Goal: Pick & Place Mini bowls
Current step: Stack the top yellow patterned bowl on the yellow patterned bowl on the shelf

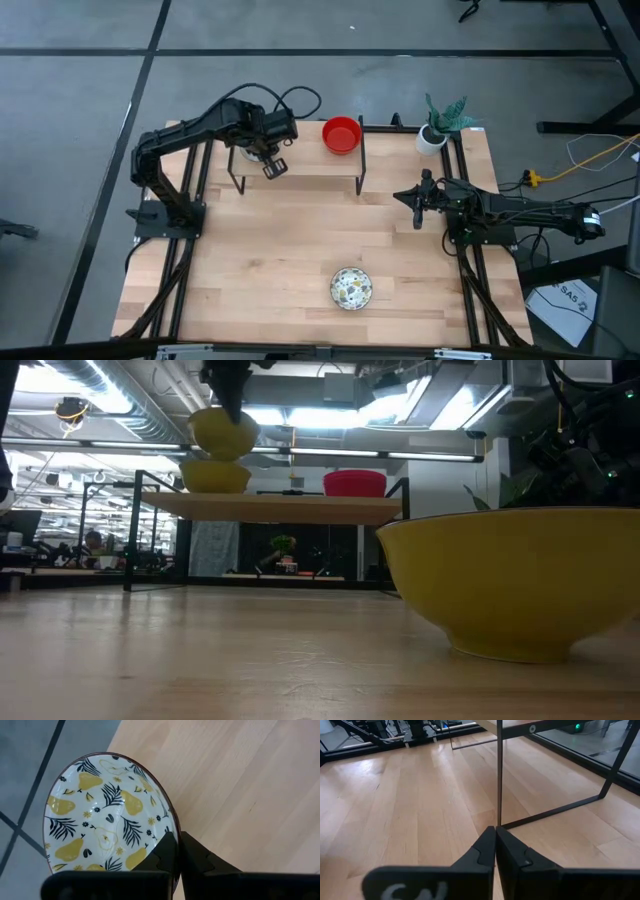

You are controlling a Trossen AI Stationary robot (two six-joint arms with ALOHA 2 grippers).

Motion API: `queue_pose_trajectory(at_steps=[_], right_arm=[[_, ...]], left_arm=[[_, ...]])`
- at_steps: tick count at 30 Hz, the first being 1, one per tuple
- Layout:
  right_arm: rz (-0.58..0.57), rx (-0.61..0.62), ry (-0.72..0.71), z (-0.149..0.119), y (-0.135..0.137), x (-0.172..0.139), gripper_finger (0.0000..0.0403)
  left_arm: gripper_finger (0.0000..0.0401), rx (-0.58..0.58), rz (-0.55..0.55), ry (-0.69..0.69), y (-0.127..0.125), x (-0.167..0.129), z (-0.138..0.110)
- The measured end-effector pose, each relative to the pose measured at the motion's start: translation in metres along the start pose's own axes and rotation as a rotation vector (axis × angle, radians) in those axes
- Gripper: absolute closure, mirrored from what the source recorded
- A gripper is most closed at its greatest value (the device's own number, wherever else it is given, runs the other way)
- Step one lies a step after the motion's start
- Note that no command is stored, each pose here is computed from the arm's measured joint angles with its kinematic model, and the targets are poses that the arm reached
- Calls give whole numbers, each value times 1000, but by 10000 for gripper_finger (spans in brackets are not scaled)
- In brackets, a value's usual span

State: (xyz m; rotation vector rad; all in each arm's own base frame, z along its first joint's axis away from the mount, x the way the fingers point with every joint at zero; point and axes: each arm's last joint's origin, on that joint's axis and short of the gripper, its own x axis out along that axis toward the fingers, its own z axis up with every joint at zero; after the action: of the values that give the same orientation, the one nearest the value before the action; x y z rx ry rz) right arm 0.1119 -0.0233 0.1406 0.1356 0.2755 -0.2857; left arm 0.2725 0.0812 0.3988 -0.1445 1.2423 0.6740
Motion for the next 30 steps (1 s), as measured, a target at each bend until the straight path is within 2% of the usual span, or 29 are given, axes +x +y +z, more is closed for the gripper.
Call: queue_pose_trajectory(at_steps=[6, 18, 30], right_arm=[[0, 0, 0, 0, 0, 0, 389], [0, 0, 1, 0, 0, 0, 389], [0, 0, 0, 0, 0, 0, 389]], left_arm=[[398, 15, 13, 54, -4, 13, -4], [398, 9, 37, 46, -2, 12, -5], [398, -9, 15, 51, -3, 12, -5]])
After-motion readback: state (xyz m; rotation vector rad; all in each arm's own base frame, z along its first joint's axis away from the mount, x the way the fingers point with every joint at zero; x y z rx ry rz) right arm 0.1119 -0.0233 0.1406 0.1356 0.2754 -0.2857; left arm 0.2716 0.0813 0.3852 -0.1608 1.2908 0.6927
